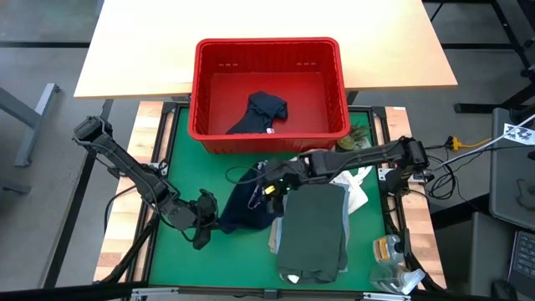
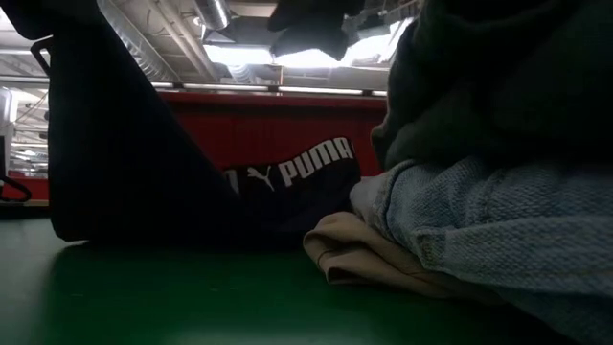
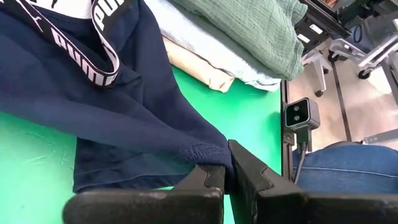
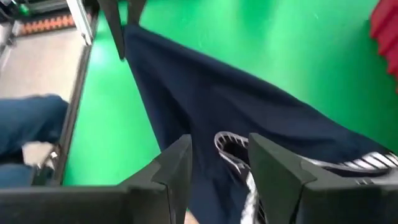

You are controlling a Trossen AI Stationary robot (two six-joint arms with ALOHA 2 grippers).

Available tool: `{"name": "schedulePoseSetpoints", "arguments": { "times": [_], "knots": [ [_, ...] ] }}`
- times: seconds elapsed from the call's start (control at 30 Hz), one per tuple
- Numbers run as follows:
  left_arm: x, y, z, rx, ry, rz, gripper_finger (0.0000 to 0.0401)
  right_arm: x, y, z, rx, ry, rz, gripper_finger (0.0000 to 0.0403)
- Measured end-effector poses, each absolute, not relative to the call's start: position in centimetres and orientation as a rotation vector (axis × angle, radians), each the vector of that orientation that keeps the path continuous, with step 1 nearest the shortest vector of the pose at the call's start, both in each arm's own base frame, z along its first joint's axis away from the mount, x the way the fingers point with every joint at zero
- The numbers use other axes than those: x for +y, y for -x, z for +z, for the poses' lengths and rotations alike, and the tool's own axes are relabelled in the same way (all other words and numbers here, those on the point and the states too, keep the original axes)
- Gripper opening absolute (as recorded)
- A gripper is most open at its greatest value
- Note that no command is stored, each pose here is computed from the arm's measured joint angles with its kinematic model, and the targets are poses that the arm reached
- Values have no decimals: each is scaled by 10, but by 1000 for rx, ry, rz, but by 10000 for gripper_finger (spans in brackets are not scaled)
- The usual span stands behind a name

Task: Fold Laundry from Bin
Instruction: Fold the dark blue boxer

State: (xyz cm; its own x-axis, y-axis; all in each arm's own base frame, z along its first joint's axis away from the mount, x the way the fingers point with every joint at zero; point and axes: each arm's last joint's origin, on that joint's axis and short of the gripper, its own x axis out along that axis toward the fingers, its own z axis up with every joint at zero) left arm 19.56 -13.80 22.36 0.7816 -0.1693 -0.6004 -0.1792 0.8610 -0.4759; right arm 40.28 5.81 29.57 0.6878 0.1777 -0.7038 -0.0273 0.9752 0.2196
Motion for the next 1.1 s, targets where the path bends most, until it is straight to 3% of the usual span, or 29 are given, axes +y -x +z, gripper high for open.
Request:
{"name": "schedulePoseSetpoints", "arguments": {
  "times": [0.53, 1.1],
  "knots": [
    [-138, -195, 223, 687, 541, 9, 0, 65, -438, 215, 874, -344, 119, 156],
    [-138, -195, 223, 685, 539, 12, 0, 85, -445, 181, 909, -290, 34, 156]
  ]
}}
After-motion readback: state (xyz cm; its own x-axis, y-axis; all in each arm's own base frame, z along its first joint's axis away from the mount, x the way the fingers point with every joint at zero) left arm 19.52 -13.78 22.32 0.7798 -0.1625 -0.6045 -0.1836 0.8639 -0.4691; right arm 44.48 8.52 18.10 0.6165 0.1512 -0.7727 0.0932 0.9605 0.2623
